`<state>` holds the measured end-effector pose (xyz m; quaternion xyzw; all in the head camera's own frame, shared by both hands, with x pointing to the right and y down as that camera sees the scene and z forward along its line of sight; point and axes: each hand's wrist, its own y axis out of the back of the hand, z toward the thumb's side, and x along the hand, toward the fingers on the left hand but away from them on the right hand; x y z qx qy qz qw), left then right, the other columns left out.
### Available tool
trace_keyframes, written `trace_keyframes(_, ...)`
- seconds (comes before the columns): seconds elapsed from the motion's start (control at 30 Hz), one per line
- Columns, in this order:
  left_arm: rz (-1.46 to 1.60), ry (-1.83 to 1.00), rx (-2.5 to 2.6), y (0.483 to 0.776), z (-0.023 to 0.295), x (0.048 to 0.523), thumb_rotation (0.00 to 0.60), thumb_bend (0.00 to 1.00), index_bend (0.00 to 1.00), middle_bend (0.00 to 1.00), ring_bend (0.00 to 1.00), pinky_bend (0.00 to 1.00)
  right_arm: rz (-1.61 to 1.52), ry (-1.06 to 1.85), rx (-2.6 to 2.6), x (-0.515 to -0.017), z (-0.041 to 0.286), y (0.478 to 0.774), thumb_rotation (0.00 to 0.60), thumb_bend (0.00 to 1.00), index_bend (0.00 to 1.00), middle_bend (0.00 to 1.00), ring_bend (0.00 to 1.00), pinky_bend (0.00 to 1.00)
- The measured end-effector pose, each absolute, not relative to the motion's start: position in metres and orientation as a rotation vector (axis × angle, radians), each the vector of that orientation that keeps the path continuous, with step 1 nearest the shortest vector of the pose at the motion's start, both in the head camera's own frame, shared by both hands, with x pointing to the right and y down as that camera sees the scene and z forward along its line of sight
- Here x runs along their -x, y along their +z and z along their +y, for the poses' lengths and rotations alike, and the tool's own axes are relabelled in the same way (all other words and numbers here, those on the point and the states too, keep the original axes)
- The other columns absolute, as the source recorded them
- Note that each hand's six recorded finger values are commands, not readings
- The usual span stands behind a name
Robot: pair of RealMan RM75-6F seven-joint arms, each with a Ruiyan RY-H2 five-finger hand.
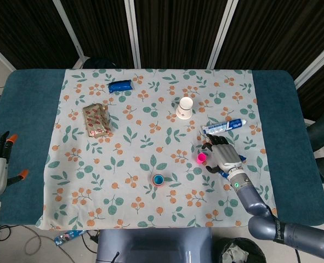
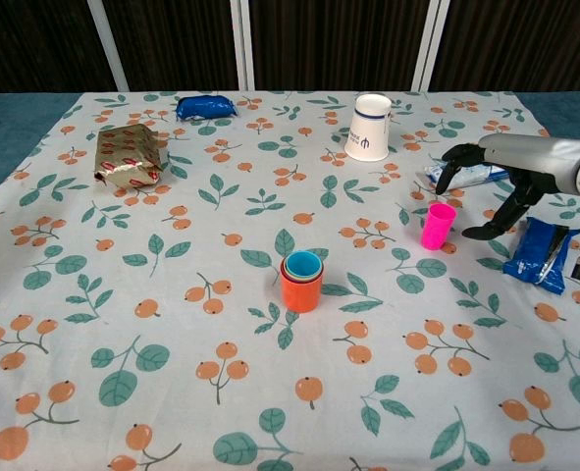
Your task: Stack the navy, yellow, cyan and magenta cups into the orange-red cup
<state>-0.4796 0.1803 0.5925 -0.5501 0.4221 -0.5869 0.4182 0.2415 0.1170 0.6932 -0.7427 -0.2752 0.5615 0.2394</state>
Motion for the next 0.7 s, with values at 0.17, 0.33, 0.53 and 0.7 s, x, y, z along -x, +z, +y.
trace_keyframes(0.17, 1.056, -1.483, 1.387, 0.594, 0.181, 0.479, 0.600, 0.09, 0.13, 0.02, 0.00, 0.00, -0.754, 1.537, 2.040, -0.238, 0.117, 0.696, 0.600, 0.39, 0.35, 0.00, 0.03, 0.04)
trace_keyframes(0.33, 1.055, -1.492, 1.381, 0.595, 0.181, 0.480, 0.600, 0.09, 0.13, 0.02, 0.00, 0.00, -0.754, 1.534, 2.031, -0.236, 0.116, 0.698, 0.600, 0.42, 0.38, 0.00, 0.03, 0.04)
trace_keyframes(0.53, 1.061, -1.496, 1.379, 0.595, 0.180, 0.481, 0.600, 0.09, 0.13, 0.02, 0.00, 0.00, -0.745, 1.525, 2.002, -0.232, 0.114, 0.699, 0.600, 0.43, 0.39, 0.00, 0.03, 0.04)
trace_keyframes(0.7, 1.065, -1.500, 1.383, 0.595, 0.180, 0.481, 0.600, 0.09, 0.13, 0.01, 0.00, 0.00, -0.742, 1.527, 2.006, -0.230, 0.114, 0.700, 0.600, 0.43, 0.39, 0.00, 0.03, 0.04)
